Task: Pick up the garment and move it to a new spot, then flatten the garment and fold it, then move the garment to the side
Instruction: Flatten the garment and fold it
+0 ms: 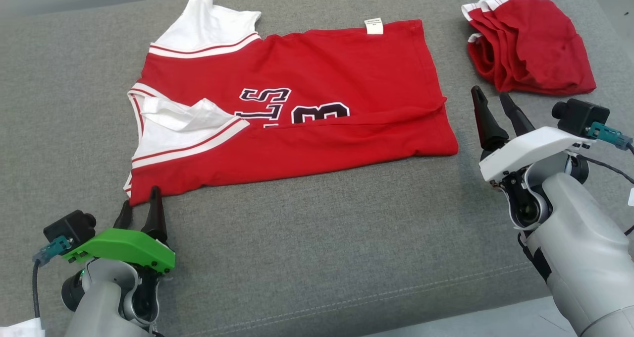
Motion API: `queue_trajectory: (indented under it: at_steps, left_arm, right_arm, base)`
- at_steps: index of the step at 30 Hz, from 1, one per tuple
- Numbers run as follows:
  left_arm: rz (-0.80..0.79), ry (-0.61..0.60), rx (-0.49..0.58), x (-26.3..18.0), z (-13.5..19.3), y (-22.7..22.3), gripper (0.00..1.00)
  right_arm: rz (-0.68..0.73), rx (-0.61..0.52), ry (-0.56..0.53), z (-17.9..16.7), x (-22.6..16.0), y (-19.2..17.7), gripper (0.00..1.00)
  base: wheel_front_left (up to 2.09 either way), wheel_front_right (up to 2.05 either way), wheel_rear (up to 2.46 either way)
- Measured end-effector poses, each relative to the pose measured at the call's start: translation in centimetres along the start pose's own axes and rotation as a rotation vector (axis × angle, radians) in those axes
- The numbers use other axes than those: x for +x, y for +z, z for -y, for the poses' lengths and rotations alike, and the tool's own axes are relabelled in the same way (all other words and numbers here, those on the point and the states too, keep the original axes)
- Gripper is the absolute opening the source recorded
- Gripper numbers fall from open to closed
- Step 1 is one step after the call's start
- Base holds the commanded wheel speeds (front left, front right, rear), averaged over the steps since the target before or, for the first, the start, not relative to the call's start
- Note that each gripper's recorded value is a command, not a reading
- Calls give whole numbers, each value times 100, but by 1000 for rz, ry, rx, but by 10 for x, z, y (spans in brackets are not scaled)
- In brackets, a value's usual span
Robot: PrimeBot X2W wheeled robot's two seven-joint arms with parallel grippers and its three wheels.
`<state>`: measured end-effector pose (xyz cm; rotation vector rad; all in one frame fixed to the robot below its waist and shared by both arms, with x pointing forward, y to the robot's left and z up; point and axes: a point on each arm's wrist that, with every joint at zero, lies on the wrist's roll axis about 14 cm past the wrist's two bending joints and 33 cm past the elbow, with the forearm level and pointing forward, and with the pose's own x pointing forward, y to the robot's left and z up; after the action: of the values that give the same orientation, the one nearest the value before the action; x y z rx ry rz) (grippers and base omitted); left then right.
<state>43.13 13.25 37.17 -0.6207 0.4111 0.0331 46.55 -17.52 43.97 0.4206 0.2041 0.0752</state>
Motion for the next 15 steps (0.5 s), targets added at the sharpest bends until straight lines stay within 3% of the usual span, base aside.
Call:
queue_trajectory:
  at_steps: [5, 6, 7, 10, 11, 15]
  left_arm:
    - [-21, 13, 16, 4, -1, -5, 99]
    - [-22, 11, 21, 6, 0, -5, 81]
    - [-20, 9, 24, 7, 1, -5, 54]
    - [-15, 2, 24, 10, 4, -2, 24]
    - [-13, -1, 25, 10, 5, -2, 3]
    - [-4, -7, 32, 12, 7, 2, 0]
  right_arm:
    - [10, 1, -11, 5, -3, 1, 100]
    - [9, 0, -17, 8, -4, 1, 100]
    - [6, 0, -23, 11, -5, 0, 100]
    - [-2, -3, -36, 16, -9, -4, 100]
    - [-4, -3, -37, 17, -9, -4, 100]
    - [-34, -5, -42, 18, -14, -16, 100]
  base:
    - [0, 0, 0]
    - [0, 0, 0]
    - [0, 0, 0]
    - [0, 0, 0]
    - [0, 0, 0]
    - [0, 0, 0]
